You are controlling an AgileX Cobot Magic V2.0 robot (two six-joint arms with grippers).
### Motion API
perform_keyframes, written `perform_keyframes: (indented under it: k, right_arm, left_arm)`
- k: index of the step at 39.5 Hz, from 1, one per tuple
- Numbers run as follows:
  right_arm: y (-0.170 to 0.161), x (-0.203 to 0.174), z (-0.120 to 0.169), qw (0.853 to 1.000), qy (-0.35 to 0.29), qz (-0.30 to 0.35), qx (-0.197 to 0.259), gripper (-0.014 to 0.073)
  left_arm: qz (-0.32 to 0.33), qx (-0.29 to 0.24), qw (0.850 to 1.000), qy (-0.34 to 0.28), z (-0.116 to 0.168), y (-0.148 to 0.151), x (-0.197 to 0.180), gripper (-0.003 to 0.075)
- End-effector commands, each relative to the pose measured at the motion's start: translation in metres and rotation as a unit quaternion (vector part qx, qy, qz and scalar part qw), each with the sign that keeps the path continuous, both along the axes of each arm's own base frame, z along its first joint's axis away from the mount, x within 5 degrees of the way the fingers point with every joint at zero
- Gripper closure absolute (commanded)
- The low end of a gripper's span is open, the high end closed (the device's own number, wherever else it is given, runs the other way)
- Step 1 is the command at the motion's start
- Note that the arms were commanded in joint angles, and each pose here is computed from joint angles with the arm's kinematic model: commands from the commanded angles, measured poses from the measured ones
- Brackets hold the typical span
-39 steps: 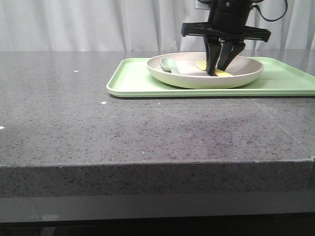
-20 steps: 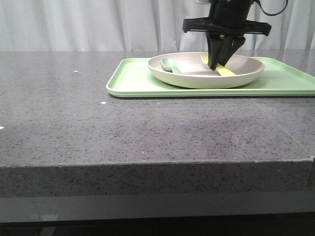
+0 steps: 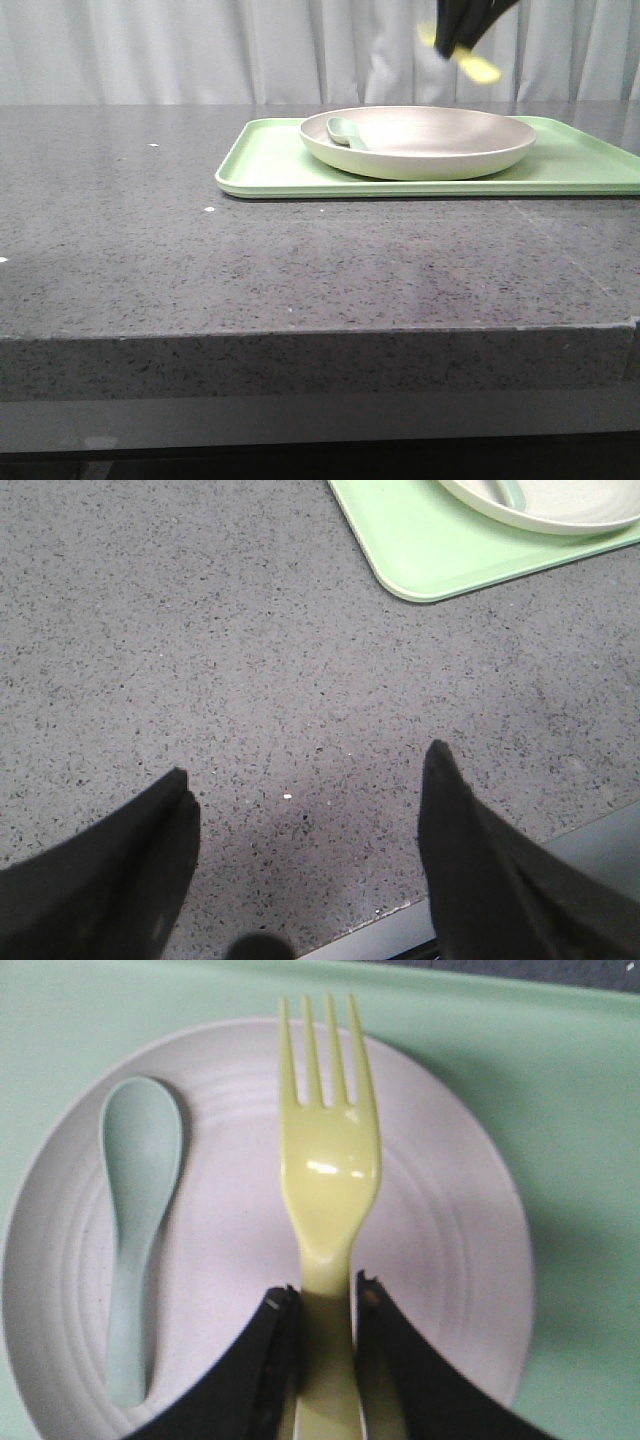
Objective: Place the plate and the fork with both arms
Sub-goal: 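Lift the yellow fork with the right gripper beside the plate, then lower the fork onto the tray beside the plate and release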
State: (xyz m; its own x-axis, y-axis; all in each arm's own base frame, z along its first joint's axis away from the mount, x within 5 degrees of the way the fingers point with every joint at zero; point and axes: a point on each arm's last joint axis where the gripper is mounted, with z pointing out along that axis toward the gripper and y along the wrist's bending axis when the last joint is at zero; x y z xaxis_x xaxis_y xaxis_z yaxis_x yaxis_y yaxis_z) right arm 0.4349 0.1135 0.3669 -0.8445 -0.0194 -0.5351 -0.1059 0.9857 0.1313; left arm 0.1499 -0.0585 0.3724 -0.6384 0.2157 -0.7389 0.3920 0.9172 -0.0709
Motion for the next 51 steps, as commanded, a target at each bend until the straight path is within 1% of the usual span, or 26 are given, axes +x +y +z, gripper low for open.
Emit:
perform_keyframes:
  k: [1,5,8,11,16,24,28,32,36,44,48,51]
  right_arm:
    - [-0.025,-0.034,0.054,0.999,-0.032,-0.01,-0.002,0.0435]
    - [-0.043,-0.041,0.067,0.998,-0.047,-0.03,0.0,0.0435]
    - [-0.055,-0.043,0.07,0.998,-0.048,-0.045,0.0,0.0435]
    - [-0.066,-0.042,0.066,0.998,-0.039,-0.059,-0.002,0.0435]
    - [-0.08,-0.037,0.044,0.997,-0.001,-0.072,-0.011,0.0435]
    - [-0.093,-0.023,-0.009,0.993,0.081,-0.08,-0.027,0.0435]
    - [-0.1,-0.015,-0.029,0.99,0.106,-0.086,-0.027,0.0435]
    - [-0.103,-0.008,-0.045,0.988,0.127,-0.089,-0.014,0.0435]
    - [-0.103,-0.002,-0.056,0.988,0.137,-0.077,-0.005,0.0435]
    - [-0.103,0.005,-0.069,0.986,0.145,-0.076,-0.006,0.0427]
    - [-0.103,0.006,-0.072,0.986,0.148,-0.076,-0.006,0.0384]
    - [-0.103,0.006,-0.072,0.986,0.148,-0.076,-0.006,0.0316]
  left_arm:
    - [0.005,-0.019,0.999,-0.047,0.015,0.0,0.001,0.0257]
    - [0.005,-0.019,0.999,-0.047,0.015,0.0,0.001,0.0257]
    - [0.005,-0.019,0.999,-0.047,0.015,0.0,0.001,0.0257]
    - [0.005,-0.019,0.999,-0.047,0.015,0.0,0.001,0.0257]
    - [0.005,-0.019,0.999,-0.047,0.015,0.0,0.001,0.0257]
    - [0.005,-0.019,0.999,-0.047,0.015,0.0,0.001,0.0257]
    - [0.005,-0.019,0.999,-0.047,0.015,0.0,0.001,0.0257]
    - [0.005,-0.019,0.999,-0.047,0.015,0.0,0.001,0.0257]
    - [0.005,-0.019,0.999,-0.047,0.015,0.0,0.001,0.0257]
    - [0.005,-0.019,0.999,-0.047,0.015,0.0,0.001,0.0257]
    - [0.005,-0.019,0.999,-0.047,0.015,0.0,0.001,0.0257]
    - [0.005,-0.019,0.999,-0.047,0.015,0.0,0.001,0.0257]
